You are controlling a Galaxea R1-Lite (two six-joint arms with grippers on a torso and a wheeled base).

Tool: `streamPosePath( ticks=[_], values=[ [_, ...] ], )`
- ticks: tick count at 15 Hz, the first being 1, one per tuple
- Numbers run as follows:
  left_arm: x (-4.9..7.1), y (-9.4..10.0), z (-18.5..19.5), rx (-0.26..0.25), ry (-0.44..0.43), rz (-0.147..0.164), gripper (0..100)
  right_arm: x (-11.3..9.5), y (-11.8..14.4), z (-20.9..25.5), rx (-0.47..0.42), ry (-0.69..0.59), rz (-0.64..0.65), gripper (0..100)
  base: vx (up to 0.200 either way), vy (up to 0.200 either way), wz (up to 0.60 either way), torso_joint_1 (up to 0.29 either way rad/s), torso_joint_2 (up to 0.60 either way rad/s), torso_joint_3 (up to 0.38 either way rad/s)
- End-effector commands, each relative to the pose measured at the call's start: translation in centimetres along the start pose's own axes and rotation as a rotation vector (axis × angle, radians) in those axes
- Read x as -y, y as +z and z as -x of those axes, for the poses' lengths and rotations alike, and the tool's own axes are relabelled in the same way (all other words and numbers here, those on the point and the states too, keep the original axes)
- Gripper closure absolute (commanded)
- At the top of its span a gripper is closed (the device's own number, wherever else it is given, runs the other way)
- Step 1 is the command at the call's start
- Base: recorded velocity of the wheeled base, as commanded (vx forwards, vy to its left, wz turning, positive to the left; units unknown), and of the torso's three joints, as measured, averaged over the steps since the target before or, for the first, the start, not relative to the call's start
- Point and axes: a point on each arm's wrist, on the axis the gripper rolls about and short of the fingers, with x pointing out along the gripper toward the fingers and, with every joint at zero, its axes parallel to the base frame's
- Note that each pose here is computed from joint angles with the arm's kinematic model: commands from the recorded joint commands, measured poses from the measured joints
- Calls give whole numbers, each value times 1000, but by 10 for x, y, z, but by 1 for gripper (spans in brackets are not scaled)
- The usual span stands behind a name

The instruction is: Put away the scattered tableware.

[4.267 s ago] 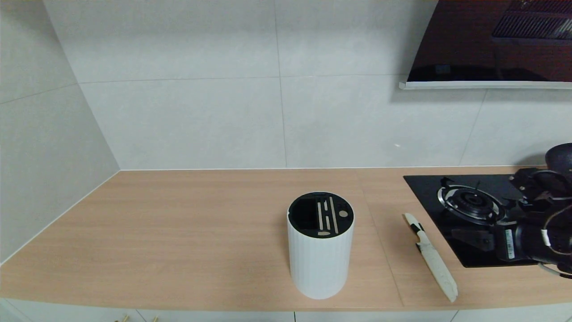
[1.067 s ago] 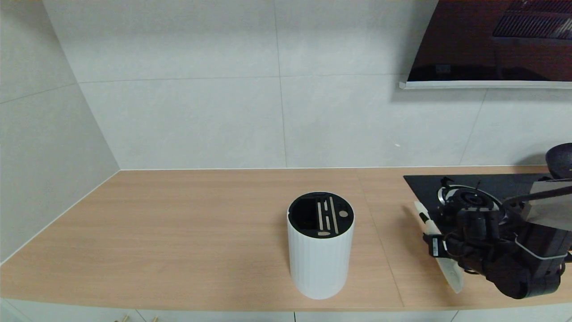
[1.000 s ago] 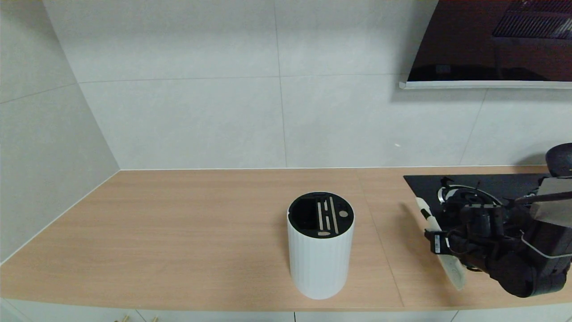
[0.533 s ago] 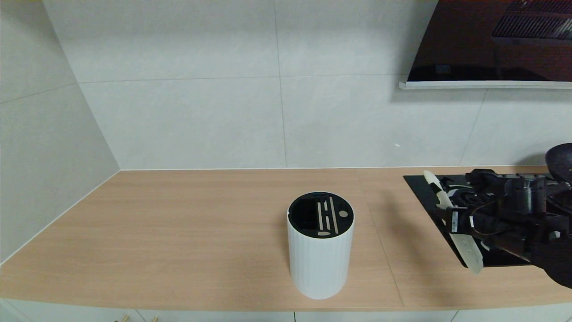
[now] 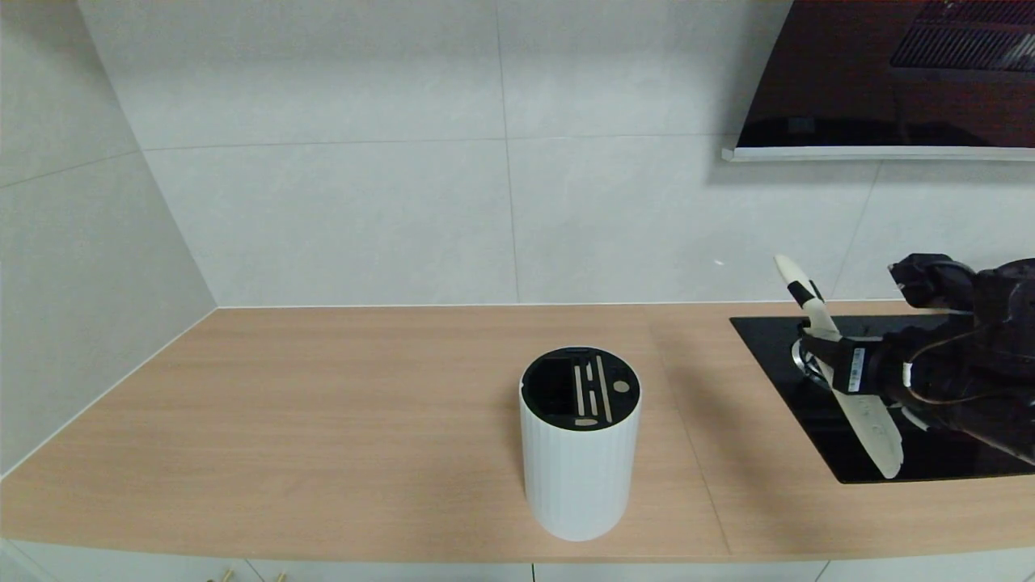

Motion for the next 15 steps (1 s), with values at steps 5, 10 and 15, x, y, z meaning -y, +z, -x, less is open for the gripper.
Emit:
streamPosePath(
  ticks=[5,10,15],
  values=[
    [-4,150,-48,-51,-276,-36,0,-54,85,50,172,219,18,100,0,0,0,0,0,0],
    [23,190,-130,-199,-596,131,0,-85,77,68,165,366,37,100,0,0,0,0,0,0],
    [80,182,-184,-276,-792,421,0,-119,59,79,128,515,64,100,0,0,0,0,0,0]
  ],
)
